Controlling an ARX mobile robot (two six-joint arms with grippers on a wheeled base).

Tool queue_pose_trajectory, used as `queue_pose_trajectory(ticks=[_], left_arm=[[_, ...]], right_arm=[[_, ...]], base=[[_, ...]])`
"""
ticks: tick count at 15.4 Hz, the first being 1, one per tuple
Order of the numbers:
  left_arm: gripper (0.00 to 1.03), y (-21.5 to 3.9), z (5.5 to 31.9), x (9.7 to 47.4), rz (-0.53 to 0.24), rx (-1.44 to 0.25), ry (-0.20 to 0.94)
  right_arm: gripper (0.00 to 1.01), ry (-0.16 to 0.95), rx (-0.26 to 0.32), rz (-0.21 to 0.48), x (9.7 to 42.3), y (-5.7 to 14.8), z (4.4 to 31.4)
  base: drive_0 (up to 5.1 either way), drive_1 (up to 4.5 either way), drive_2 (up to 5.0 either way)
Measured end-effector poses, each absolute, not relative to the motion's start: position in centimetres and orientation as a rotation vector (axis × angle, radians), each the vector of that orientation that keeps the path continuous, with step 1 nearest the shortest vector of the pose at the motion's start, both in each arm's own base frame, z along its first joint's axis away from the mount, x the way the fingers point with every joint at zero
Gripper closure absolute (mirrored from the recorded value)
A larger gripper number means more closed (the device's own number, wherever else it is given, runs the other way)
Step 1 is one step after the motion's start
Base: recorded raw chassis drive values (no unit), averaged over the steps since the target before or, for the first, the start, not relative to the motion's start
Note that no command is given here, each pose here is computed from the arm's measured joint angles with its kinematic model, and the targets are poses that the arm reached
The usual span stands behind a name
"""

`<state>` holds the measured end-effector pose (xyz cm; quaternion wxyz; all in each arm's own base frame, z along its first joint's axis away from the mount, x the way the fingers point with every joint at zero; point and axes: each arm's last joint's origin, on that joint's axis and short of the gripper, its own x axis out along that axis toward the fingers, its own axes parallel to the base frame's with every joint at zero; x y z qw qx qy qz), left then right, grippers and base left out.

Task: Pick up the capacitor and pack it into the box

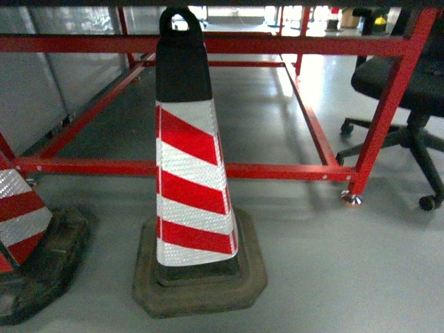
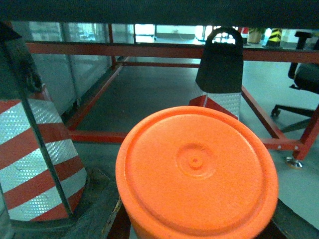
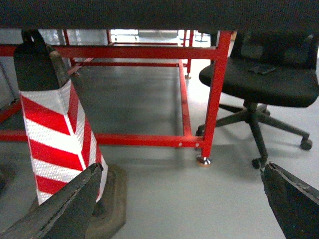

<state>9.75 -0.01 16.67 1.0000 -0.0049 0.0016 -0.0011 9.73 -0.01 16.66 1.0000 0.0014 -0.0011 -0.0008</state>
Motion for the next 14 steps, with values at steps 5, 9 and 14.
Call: queue_pose_trajectory(ticks=[5,9,14], left_arm=[[0.58,-0.01,16.67,9.75,0.000,-0.003,0.003],[0.58,-0.01,16.67,9.75,-0.001,0.001,0.003],[0.58,-0.01,16.67,9.75,-0.001,0.001,0.003]], right_arm=[[0.03,-0.002,0.002,0.000,9.73,0.00,16.66],[0.03,-0.001,0.004,-0.001,9.73,0.00,16.65],[0.03,-0.002,0.004,-0.001,9.73,0.00,16.66]], base=[[0.0,0.00,0.0],[0.0,0.00,0.0],[0.0,0.00,0.0]])
